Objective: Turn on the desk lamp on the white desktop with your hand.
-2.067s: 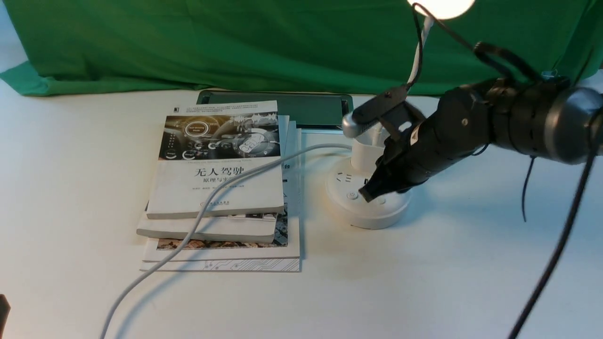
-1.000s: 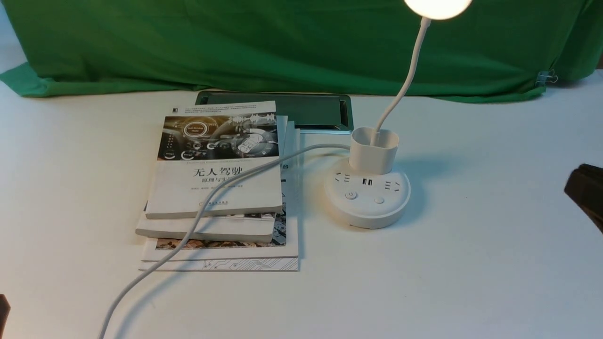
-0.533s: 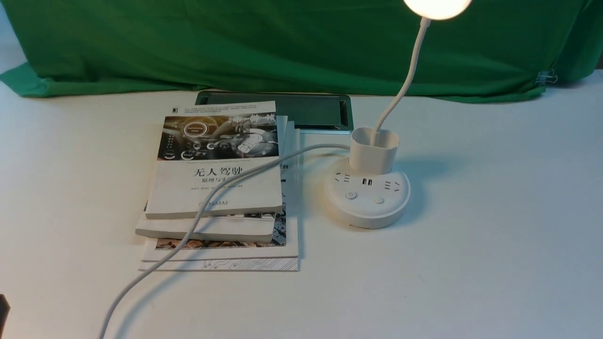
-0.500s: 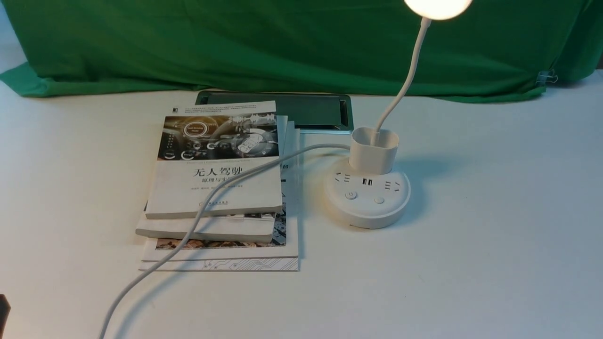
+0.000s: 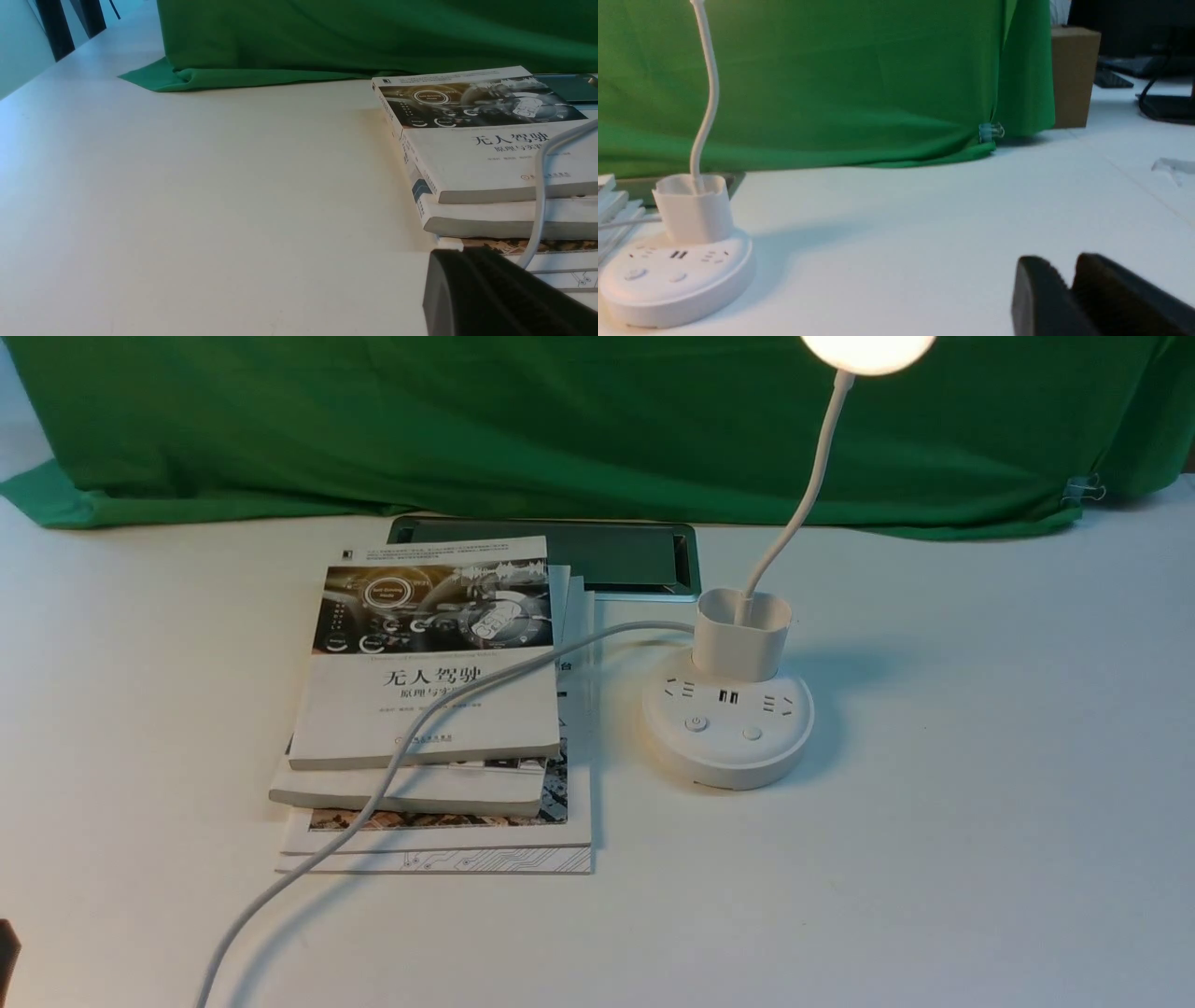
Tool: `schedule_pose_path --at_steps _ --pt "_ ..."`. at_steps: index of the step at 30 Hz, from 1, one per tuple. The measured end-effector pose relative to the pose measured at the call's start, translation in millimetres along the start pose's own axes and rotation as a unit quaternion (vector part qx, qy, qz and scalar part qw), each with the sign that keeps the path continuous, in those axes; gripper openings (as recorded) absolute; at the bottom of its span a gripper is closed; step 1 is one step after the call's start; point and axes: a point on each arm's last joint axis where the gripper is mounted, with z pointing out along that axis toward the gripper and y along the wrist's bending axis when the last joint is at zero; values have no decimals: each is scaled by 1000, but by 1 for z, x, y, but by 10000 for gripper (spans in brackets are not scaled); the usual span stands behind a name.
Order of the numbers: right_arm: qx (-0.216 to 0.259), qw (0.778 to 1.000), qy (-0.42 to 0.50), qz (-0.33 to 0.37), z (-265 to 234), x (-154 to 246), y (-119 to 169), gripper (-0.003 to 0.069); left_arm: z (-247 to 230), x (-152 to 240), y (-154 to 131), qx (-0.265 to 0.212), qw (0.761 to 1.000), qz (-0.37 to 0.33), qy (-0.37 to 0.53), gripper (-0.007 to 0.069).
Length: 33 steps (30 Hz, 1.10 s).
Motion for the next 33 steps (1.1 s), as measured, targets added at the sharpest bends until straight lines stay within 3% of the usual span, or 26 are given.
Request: schedule_pose_path --at_steps 8,33 --pt "10 998 61 6 -1 11 -2 190 0 0 0 0 1000 0 0 21" --pt "11 998 68 8 -1 13 -2 238 0 0 0 0 1000 0 0 21"
